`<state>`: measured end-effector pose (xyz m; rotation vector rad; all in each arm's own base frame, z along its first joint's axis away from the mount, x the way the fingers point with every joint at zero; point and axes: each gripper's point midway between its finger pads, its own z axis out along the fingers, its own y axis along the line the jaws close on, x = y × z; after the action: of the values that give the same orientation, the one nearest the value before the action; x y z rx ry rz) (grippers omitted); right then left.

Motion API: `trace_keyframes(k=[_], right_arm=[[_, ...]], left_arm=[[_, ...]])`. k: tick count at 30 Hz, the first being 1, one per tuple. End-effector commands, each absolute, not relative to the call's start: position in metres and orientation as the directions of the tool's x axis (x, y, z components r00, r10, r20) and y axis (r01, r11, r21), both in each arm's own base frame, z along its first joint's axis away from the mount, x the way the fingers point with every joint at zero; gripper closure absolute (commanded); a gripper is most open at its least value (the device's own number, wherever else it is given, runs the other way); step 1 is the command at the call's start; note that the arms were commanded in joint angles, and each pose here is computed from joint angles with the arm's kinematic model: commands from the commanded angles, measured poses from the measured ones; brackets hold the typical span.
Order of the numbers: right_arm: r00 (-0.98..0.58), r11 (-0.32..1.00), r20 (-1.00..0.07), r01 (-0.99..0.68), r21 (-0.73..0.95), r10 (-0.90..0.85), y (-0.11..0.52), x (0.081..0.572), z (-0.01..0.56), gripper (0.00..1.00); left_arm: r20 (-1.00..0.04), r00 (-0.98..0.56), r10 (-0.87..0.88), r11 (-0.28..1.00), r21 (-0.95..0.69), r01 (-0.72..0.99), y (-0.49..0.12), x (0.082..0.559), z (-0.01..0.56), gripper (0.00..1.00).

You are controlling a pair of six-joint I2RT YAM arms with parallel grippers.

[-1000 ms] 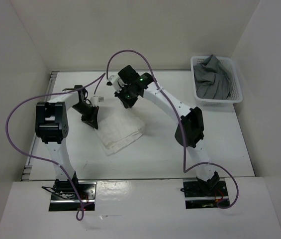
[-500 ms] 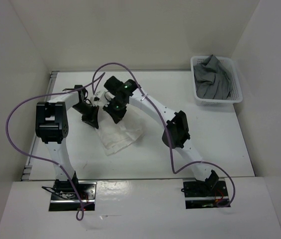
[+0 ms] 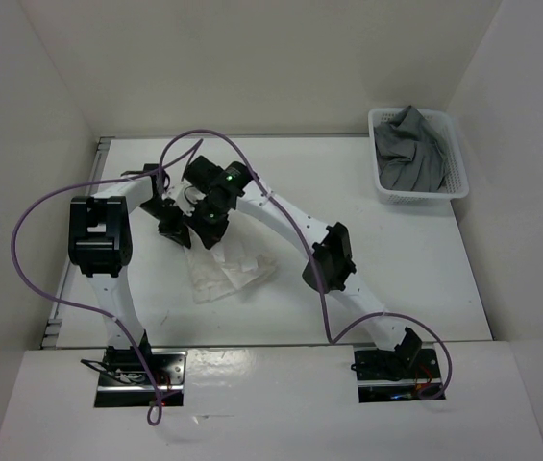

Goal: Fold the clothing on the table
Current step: Fold the skirt

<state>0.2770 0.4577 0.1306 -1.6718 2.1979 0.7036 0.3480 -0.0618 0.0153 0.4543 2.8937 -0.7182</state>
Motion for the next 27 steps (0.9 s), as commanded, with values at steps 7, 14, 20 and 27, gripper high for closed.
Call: trace_keyframes(k=[7,14,20,27], right_arm=[[-0.284,0.151,-0.573,-0.951,0.269,-0.769,0.489,0.270,0.132,0.83],[-0.241,0.059,-0.669,-0.957,0.283,-0.704,0.507,0.265,0.158,0.64],[-0.180,0.020,-0.711,-0.973,0.228,-0.680,0.499,0.260,0.195,0.45],[-0.191,0.098,-0.725,-0.981,0.168,-0.662,0.444,0.287,0.244,0.31]], left_arm=[[-0.206,-0.941,0.270,0.848,-0.412,0.334,-0.060,0.349,-0.002,0.96],[-0.205,-0.943,0.261,0.846,-0.421,0.326,-0.062,0.344,0.001,0.96],[-0.213,-0.941,0.261,0.847,-0.418,0.329,-0.062,0.343,0.005,0.90],[-0.245,-0.946,0.214,0.848,-0.433,0.304,-0.045,0.346,0.019,0.67]])
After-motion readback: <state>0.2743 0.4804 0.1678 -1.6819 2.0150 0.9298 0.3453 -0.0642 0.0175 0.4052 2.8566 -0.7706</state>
